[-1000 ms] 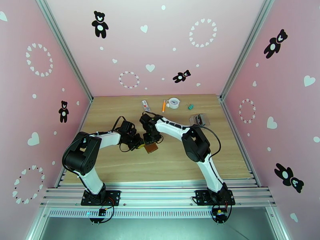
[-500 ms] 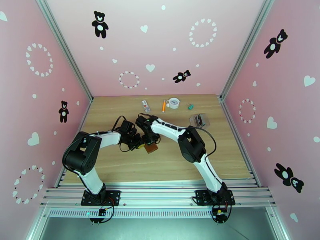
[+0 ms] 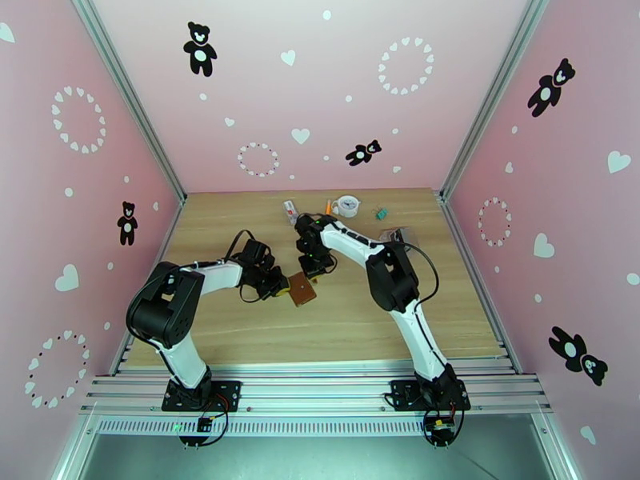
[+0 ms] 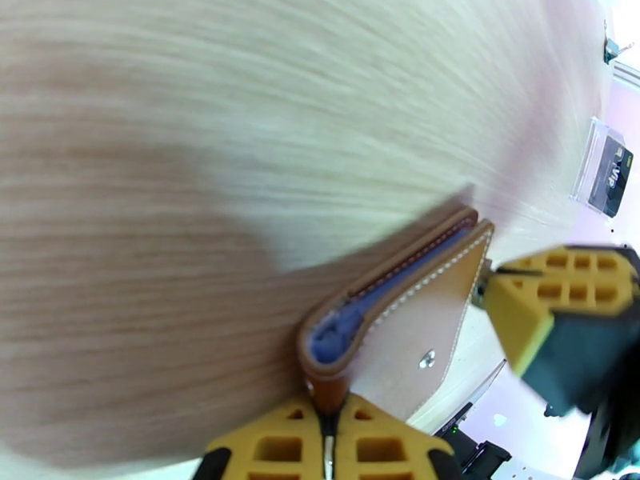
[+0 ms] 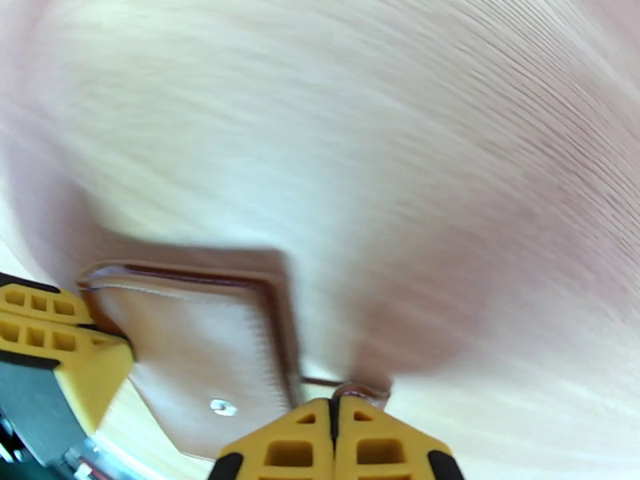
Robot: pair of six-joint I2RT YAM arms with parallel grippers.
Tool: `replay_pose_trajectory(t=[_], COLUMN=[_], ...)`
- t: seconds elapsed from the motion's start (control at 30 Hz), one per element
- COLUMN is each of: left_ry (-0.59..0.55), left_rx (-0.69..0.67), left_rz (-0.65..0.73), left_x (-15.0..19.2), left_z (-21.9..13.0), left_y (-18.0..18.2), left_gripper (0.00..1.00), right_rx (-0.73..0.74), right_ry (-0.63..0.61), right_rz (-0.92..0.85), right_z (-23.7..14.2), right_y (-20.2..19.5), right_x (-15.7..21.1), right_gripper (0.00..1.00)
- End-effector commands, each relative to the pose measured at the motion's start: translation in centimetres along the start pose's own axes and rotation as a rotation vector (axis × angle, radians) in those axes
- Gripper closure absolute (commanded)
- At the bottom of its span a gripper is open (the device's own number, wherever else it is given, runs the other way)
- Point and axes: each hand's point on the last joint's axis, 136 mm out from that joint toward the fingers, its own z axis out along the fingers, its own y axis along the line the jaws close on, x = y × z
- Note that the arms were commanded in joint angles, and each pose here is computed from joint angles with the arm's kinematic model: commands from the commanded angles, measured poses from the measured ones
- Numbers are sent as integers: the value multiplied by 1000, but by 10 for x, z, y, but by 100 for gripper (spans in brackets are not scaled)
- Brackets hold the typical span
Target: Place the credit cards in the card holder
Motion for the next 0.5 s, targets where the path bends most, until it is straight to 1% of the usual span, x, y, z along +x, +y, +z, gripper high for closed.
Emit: replay_pose_trajectory(t=[0.0, 0.03, 0.1, 0.17, 0.27, 0.3, 0.4, 0.47], left_ry=[13, 8, -9, -26, -70, -85, -142, -175], left_rx=[-124, -124, -121, -117, -115, -106, -89, -88], left_rz=[-37, -28, -9, 4, 16, 16, 31, 45], left_x=[3, 2, -2, -7, -16, -19, -25, -25], left_z=[2, -1, -9, -19, -39, -46, -70, -83], left_y=[31, 29, 22, 15, 4, 0, -15, -21], left_gripper=[93, 91, 84, 67, 43, 38, 31, 29], right_rx=[-31, -37, -49, -61, -95, -111, -173, -277], right_ry=[-30, -38, -62, -83, -122, -134, -202, -250], right_rz=[-30, -18, 6, 24, 35, 30, 17, 8], right_z=[-14, -17, -23, -29, -48, -56, -89, -117], right_y=[11, 10, 9, 8, 12, 16, 30, 51], right_x=[5, 5, 5, 8, 14, 17, 24, 29], right_gripper=[100, 100, 100, 100, 100, 100, 100, 100])
